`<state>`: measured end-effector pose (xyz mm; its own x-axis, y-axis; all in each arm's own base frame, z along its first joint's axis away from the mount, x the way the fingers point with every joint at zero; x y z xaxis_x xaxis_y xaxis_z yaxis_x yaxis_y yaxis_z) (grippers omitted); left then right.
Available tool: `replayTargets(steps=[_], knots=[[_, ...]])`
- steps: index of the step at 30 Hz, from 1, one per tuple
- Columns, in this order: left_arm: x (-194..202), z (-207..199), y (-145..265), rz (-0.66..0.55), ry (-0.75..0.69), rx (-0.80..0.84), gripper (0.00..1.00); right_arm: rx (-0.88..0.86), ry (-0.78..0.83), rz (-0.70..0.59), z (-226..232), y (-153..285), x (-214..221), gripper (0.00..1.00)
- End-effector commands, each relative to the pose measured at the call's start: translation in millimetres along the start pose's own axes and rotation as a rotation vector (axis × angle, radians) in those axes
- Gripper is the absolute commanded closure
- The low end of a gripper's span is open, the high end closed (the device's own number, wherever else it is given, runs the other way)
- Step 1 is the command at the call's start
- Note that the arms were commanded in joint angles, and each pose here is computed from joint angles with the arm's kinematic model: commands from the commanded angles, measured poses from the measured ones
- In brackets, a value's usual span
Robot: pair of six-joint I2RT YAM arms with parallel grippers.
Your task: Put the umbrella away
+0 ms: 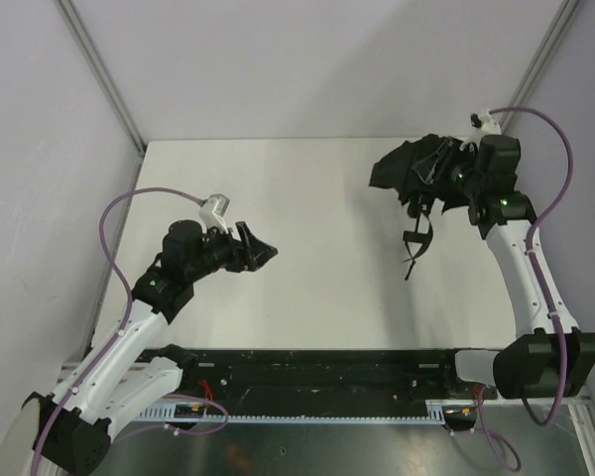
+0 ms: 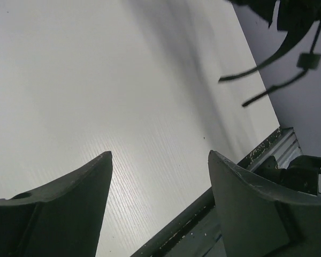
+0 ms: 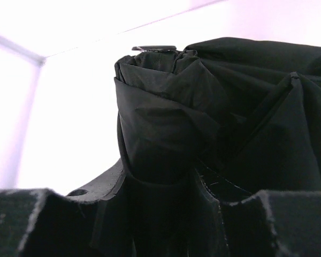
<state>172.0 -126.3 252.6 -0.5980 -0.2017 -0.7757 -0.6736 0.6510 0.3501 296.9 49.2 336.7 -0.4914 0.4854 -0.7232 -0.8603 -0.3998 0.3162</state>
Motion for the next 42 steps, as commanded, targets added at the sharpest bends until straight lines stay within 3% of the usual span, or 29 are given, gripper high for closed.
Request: replayTargets(steps=[1,5,9,14,20,23,27,35,39,42], knots=[[5.7,-3.6,6.7,0.002,-0.02,0.042,0.23,0.441,0.41,-0.257,-1.5,1.1,-49.3,1.0],[14.2,-6.4,8.8,0.018,-0.005,0.064,0.23,0.627,0.721,-0.293,10.8,-30.0,-50.1,1.0],[20.2,-5.2,13.4,0.002,0.01,0.057,0.23,0.747,1.091,-0.229,33.9,-78.7,-10.3,1.0],[30.6,0.7,19.0,-0.029,0.036,0.024,0.24,0.663,1.381,-0.083,56.6,-136.7,87.3,1.0],[42.3,6.8,34.8,-0.106,0.065,-0.028,0.23,0.351,1.554,0.192,72.0,-155.0,235.2,1.0],[46.4,10.2,42.1,-0.128,0.072,-0.067,0.23,0.185,1.526,0.359,71.9,-146.8,295.6,1.0],[52.4,14.2,49.1,-0.138,0.081,-0.107,0.24,0.015,1.423,0.591,60.6,-134.9,344.8,1.0],[58.7,16.7,52.8,-0.154,0.145,-0.136,0.23,-0.14,1.095,0.97,31.6,-122.0,379.6,1.0],[57.3,16.4,42.0,-0.092,0.236,-0.168,0.18,-0.183,0.904,1.056,22.2,-119.1,387.9,1.0],[60.4,15.5,27.3,0.018,0.35,-0.184,0.05,-0.212,0.783,1.063,17.0,-118.6,388.4,1.0]])
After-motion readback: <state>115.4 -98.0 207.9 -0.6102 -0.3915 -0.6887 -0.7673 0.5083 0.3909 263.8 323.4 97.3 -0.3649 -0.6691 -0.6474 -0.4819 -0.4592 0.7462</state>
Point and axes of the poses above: each gripper's point midway between its finger pads, its own y axis back along the fingers, its own z axis along the line the jaws close on, x = y × z, the point moved 10 cm from there along y, back along the fingers, and after that the axes turned 4 degrees about -y, right-handed, at the moved point
